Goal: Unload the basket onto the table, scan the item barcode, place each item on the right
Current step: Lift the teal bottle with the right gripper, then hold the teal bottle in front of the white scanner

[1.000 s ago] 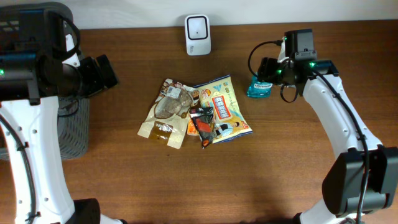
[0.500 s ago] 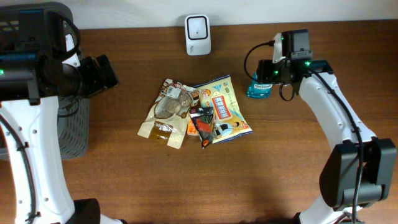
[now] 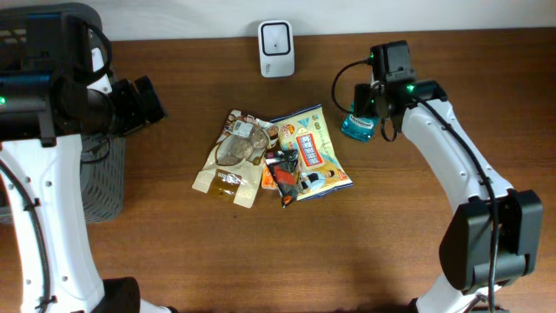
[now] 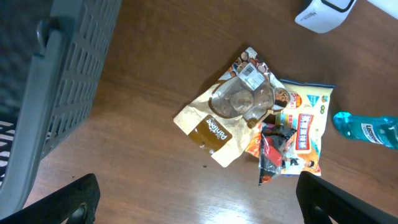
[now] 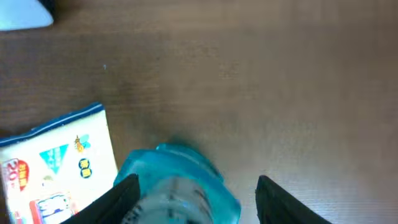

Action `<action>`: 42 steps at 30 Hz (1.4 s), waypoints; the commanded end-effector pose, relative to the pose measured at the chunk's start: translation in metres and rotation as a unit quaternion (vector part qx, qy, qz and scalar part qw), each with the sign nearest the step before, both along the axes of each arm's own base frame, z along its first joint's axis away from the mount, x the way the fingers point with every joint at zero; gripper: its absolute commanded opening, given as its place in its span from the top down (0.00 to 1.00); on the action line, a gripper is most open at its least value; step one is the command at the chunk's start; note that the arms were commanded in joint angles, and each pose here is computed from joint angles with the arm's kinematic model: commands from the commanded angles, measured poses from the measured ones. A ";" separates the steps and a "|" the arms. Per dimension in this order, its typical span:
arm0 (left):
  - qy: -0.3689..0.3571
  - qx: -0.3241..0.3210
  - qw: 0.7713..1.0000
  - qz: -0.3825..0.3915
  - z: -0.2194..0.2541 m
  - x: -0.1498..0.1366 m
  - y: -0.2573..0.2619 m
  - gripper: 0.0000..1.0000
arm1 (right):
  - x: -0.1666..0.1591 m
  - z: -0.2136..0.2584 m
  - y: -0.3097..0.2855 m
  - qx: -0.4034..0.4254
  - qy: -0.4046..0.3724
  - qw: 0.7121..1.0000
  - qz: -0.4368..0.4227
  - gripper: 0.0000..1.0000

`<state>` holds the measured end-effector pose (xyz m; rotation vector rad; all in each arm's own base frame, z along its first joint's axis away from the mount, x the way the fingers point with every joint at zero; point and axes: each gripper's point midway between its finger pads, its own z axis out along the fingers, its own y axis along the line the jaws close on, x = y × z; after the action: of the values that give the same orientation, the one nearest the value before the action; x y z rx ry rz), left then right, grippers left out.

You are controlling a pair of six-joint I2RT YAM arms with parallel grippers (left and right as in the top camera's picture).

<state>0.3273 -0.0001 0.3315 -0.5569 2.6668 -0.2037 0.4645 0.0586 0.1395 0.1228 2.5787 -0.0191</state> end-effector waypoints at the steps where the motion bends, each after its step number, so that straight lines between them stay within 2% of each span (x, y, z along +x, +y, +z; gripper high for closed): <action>1: -0.002 0.000 1.000 0.004 0.002 -0.001 -0.001 0.01 | -0.002 0.003 -0.002 0.046 0.004 0.994 -0.098 0.41; 4: -0.002 0.000 1.000 0.004 0.002 -0.001 -0.001 0.01 | 0.000 0.004 -0.002 0.062 -0.002 0.990 -0.124 0.41; 6: -0.002 0.000 1.000 0.004 0.002 -0.001 -0.001 0.01 | 0.002 0.005 -0.005 0.052 -0.008 0.991 -0.125 0.45; 14: -0.002 0.000 1.000 0.004 0.002 -0.001 -0.001 0.01 | 0.006 0.019 -0.005 0.008 -0.015 0.997 -0.070 0.47; 17: -0.002 0.000 1.000 0.004 0.002 -0.001 -0.001 0.01 | 0.001 0.017 0.002 -0.011 -0.011 0.998 -0.066 0.51; 25: -0.002 0.000 1.000 0.004 0.002 -0.001 -0.001 0.01 | -0.003 -0.003 -0.002 -0.039 0.003 0.995 -0.088 0.51; 31: -0.002 0.000 1.000 0.004 0.002 -0.001 -0.001 0.01 | -0.001 -0.001 -0.004 -0.045 -0.003 0.995 -0.091 0.69; 33: -0.002 0.000 1.000 0.004 0.002 -0.001 -0.001 0.01 | -0.001 -0.001 -0.004 -0.043 -0.003 0.995 -0.090 0.80; 36: -0.002 0.000 1.000 0.004 0.002 -0.001 -0.001 0.01 | 0.001 0.003 -0.003 -0.040 -0.007 0.995 -0.089 0.83; 39: -0.002 0.000 1.000 0.004 0.002 -0.001 -0.001 0.01 | 0.009 0.018 0.015 0.003 -0.015 0.998 -0.064 0.96; 42: -0.002 0.000 1.000 0.004 0.002 -0.001 -0.001 0.01 | 0.014 0.036 0.049 0.088 -0.018 0.996 -0.014 0.96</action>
<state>0.3273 -0.0001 0.3315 -0.5569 2.6668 -0.2037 0.4664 0.0761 0.1471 0.2867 2.5798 -0.0241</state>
